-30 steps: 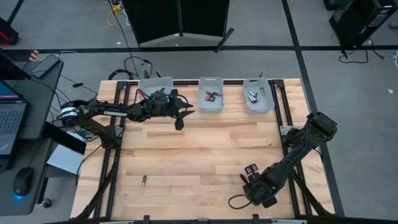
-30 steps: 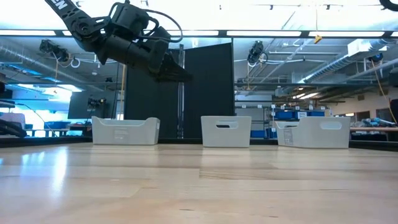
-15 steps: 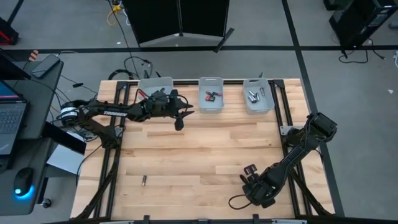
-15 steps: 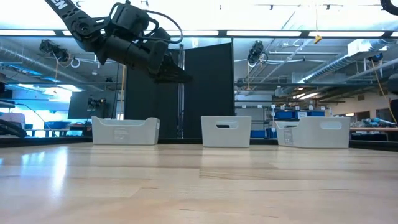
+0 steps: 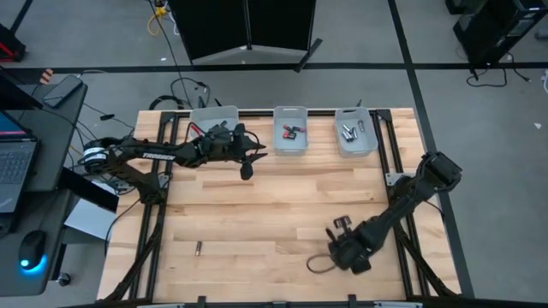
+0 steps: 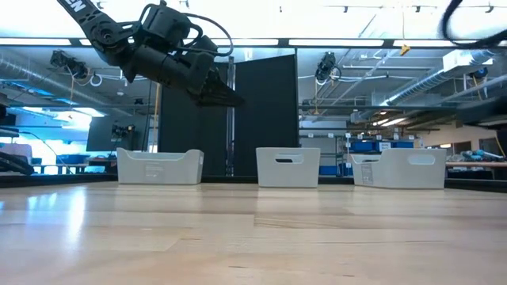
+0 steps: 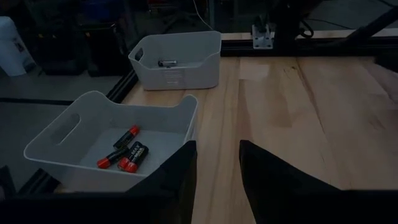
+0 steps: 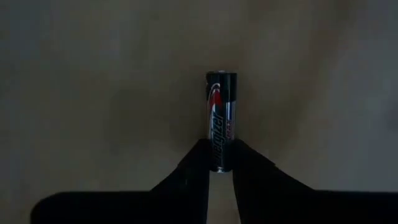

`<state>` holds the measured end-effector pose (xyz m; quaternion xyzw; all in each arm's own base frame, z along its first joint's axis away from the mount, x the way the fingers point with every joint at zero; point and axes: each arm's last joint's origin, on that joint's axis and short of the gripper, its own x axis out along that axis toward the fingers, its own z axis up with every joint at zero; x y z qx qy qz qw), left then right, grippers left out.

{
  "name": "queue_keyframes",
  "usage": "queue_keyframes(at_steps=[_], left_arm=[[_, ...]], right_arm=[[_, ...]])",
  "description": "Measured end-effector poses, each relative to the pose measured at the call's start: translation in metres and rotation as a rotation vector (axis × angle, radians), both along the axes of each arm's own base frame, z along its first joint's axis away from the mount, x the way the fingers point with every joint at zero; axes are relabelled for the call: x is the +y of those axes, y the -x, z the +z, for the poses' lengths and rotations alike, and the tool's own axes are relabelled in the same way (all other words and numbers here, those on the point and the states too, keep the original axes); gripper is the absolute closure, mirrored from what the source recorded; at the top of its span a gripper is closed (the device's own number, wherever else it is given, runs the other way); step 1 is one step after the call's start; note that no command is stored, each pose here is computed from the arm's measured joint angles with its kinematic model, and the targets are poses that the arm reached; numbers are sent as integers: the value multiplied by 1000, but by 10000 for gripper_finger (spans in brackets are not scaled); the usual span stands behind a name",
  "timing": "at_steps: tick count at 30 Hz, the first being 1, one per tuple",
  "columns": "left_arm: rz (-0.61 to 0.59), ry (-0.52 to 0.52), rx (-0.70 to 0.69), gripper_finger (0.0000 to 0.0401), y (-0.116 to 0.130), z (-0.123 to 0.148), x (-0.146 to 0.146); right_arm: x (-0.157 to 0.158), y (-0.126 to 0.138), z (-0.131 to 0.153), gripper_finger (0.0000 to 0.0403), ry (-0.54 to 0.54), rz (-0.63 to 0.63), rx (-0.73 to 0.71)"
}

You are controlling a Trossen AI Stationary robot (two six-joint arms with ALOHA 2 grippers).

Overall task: Sort batteries
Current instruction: Put the black silver battery into the right bin

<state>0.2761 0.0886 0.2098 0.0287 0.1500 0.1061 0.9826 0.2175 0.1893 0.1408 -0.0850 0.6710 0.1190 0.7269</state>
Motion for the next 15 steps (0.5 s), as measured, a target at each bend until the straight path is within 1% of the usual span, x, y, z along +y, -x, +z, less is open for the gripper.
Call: queue_keyframes(at_steps=[2,5,8,10,13,15], left_arm=[[0,0,0,272,0,0,0],[0,0,-1,272,0,0,0],[6,15,-22,272,-1,2,0],[8,18,-45,272,-1,4,0],[9,13,-68,272,-1,6,0],[7,6,-67,272,-1,6,0]], right_arm=[[-16,-3,1,347,74,-40,31],[-47,-9,11,347,230,-121,40],[-85,-19,32,347,400,-196,-55],[-114,-22,49,347,483,-273,-116],[-165,-24,73,347,516,-448,-186],[-202,-19,85,347,515,-618,-207]])
